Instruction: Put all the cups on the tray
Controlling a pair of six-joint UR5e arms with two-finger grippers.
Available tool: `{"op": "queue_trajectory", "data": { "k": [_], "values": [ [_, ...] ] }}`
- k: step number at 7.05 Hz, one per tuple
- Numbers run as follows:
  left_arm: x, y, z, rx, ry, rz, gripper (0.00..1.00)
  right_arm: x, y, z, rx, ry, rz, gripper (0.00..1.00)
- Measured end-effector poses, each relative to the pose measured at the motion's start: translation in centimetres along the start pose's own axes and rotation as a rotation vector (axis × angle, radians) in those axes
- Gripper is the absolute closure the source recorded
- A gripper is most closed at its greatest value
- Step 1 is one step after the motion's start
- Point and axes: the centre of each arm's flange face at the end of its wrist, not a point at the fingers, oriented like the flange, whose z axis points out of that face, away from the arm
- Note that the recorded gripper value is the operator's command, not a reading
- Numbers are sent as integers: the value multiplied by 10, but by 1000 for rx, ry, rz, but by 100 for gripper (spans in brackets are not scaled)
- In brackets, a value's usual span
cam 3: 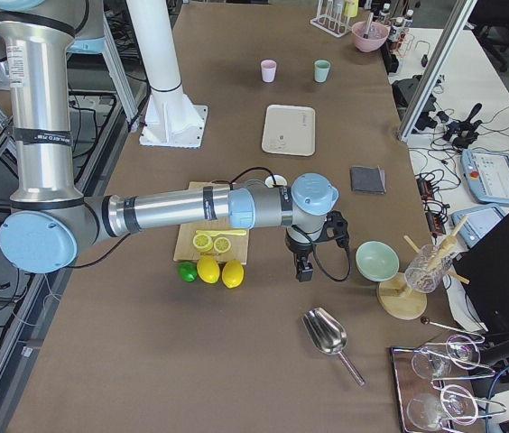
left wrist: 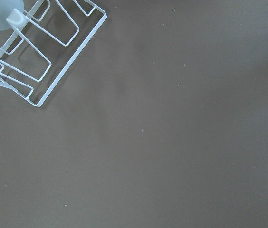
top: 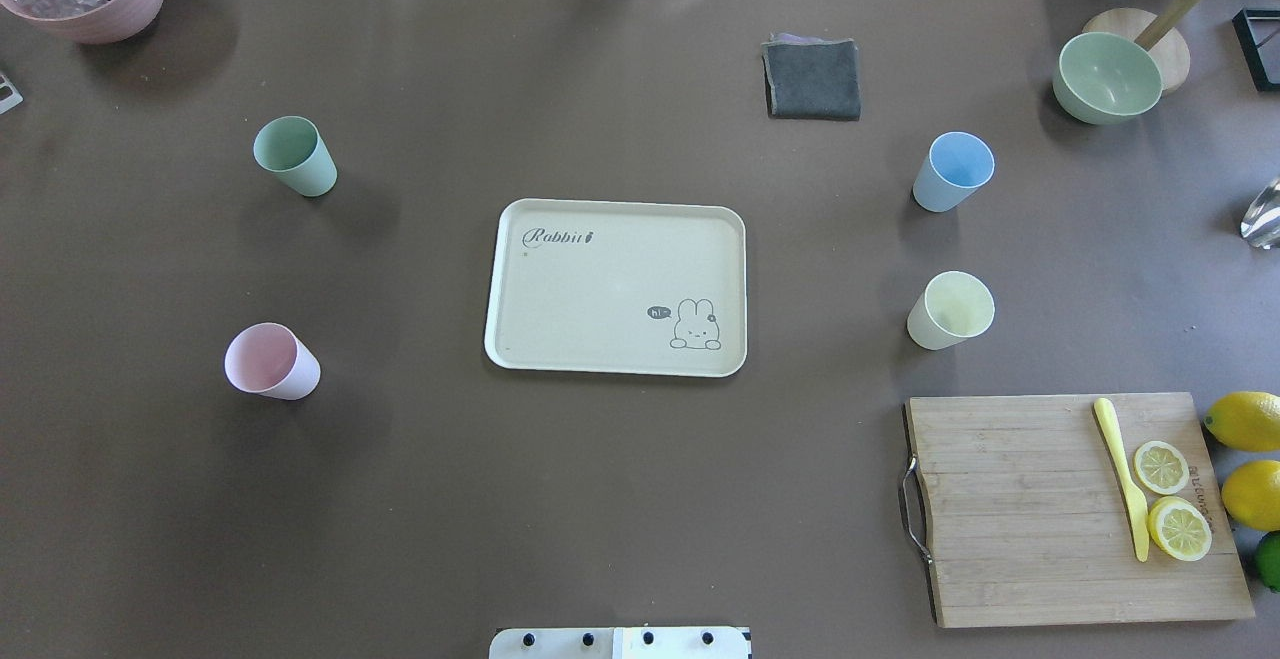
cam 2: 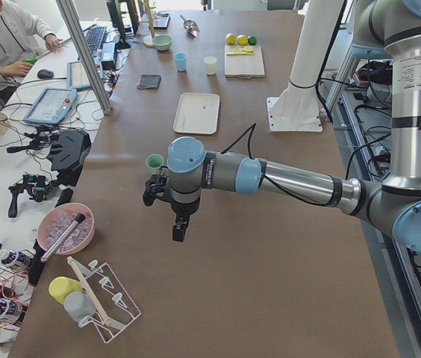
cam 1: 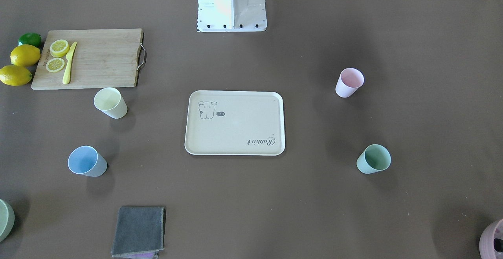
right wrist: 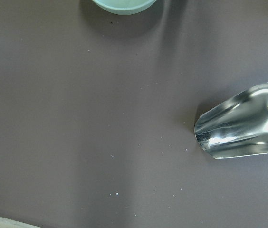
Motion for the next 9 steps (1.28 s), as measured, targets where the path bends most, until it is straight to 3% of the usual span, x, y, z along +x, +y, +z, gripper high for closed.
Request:
{"op": "queue_trajectory", "data": {
  "k": [5,7,9],
  "values": [
    [3,-1,-3,8,0,17,2,-23,-6,13,-19,-39,-29,0],
    [4,-2,-4,21,-2,29,2,-51,-16,21,-22,-44,3,6],
    [4,0,-3,31,-2,29,2,-111,-27,46,23,-49,54,7]
  ]
}}
